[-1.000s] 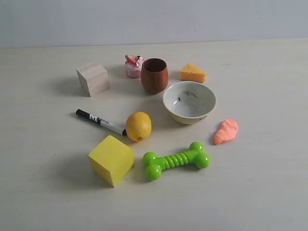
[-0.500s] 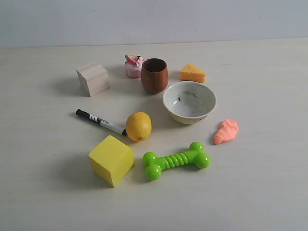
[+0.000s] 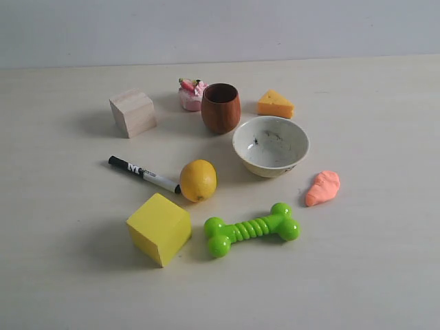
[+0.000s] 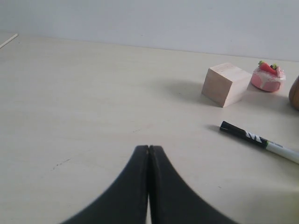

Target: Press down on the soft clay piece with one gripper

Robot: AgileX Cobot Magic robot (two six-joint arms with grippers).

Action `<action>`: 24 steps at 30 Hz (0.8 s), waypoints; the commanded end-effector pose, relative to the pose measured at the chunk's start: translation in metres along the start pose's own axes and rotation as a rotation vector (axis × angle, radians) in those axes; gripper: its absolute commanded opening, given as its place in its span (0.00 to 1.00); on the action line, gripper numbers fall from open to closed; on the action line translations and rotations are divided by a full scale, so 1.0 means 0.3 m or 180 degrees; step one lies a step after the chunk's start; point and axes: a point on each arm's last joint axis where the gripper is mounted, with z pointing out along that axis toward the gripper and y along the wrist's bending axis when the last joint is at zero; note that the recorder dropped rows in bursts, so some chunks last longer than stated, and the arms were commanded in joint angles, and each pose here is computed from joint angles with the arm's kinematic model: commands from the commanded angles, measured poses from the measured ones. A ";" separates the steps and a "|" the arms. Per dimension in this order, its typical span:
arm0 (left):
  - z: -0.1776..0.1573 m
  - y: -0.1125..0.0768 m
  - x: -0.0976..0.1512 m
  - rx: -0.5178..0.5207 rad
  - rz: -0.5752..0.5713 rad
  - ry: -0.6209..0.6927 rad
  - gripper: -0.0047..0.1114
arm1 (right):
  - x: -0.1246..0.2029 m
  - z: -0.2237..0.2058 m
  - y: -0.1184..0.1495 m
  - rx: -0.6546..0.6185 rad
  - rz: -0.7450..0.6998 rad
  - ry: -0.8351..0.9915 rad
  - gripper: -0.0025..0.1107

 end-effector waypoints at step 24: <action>-0.002 0.000 -0.005 -0.0003 -0.0011 -0.0045 0.04 | -0.053 0.746 0.309 -0.1829 0.0301 0.4371 0.02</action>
